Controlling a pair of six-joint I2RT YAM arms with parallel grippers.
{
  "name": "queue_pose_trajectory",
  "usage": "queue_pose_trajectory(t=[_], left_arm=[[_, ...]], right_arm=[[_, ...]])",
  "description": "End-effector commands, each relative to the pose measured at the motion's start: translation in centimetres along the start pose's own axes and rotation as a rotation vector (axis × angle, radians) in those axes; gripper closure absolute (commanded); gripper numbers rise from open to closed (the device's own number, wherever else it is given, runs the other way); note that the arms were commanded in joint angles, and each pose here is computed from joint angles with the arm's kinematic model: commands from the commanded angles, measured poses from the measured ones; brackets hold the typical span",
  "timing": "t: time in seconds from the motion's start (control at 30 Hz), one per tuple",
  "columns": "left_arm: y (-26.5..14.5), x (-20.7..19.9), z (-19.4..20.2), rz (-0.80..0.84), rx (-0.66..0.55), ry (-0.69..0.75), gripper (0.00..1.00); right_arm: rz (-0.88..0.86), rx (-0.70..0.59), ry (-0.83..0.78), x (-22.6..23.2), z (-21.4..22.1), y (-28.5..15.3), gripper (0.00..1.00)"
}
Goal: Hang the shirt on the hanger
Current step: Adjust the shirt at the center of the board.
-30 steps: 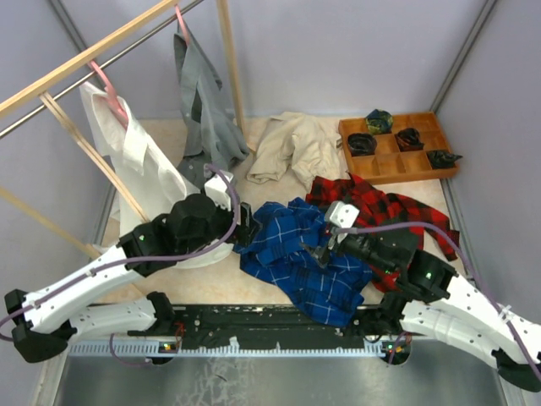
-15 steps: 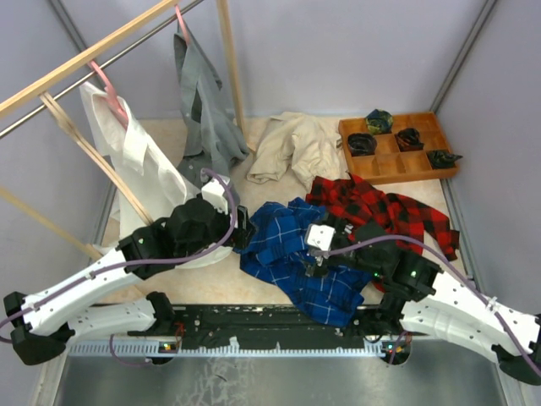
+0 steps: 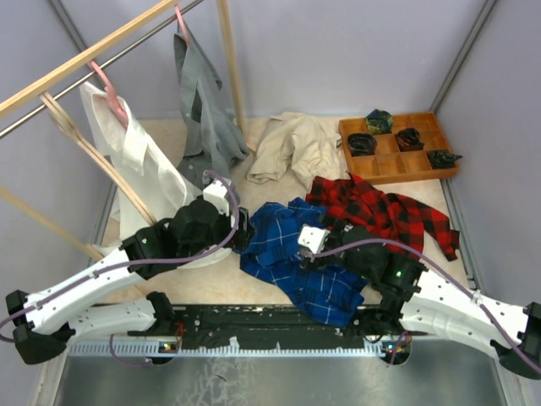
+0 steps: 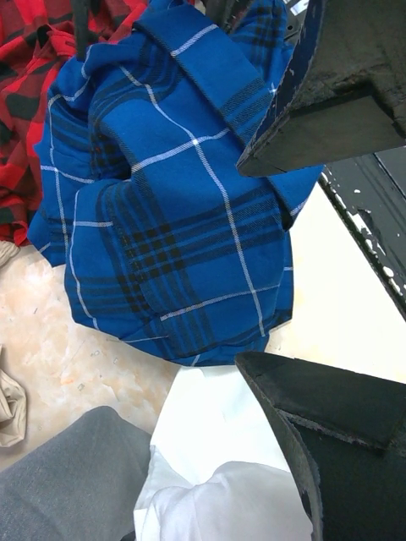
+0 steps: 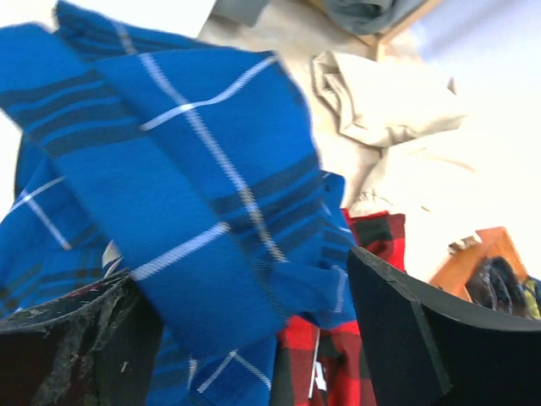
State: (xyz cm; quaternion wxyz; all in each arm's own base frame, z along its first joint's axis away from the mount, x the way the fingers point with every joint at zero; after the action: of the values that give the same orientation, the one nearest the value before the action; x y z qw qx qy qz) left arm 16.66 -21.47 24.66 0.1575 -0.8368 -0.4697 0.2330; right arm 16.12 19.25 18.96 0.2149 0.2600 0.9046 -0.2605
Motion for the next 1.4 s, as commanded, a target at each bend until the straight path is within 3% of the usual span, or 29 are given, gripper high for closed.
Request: queue_pose_trajectory(t=[0.0,0.17,0.33,0.37,0.4,0.7,0.9,1.17,1.37], left_arm=[[0.0,0.6,0.2,-0.031,-0.001,-0.011,0.1],[0.1,0.9,0.2,-0.051,-0.01,-0.023,0.1],[-0.1,1.2,-0.1,-0.073,-0.024,-0.043,0.09],[-0.2,1.3,-0.1,-0.076,-0.029,-0.048,0.09],[-0.3,1.4,-0.2,-0.082,-0.035,-0.052,0.09],[-1.0,2.6,0.3,-0.146,-0.031,-0.089,0.1],[-1.0,2.5,0.6,-0.133,-0.034,-0.113,0.11],[-0.5,2.3,1.6,-0.144,0.006,-0.169,0.17],[0.0,0.7,1.8,-0.058,-0.002,-0.203,0.19]], right_arm=[[0.193,-0.118,0.075,-3.7,-3.5,-0.5,0.23],[0.198,-0.157,0.239,-4.0,-5.1,0.0,0.49],[0.179,-0.02,0.358,-3.6,-5.0,2.6,0.85],[0.196,0.02,0.386,-3.7,-4.8,3.0,0.97],[0.207,0.064,0.423,-3.7,-4.6,3.4,1.0],[0.171,0.261,0.755,-3.6,-3.5,6.6,1.0],[0.228,0.289,0.99,-5.7,-1.2,6.4,1.0],[0.262,0.291,1.126,-5.8,-1.1,6.2,1.0],[0.271,0.322,1.184,-5.8,-0.4,6.7,1.0]])
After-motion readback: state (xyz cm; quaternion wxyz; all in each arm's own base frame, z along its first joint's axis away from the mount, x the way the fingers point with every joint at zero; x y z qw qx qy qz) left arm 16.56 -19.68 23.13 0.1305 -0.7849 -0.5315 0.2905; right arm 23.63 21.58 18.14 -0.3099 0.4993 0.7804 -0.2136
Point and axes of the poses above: each gripper's point midway between its finger pads, its own y axis out along the fingers, its own x axis along the line the jaws close on, z = x × y, the point moved 3 cm from there along -y, back along the fingers
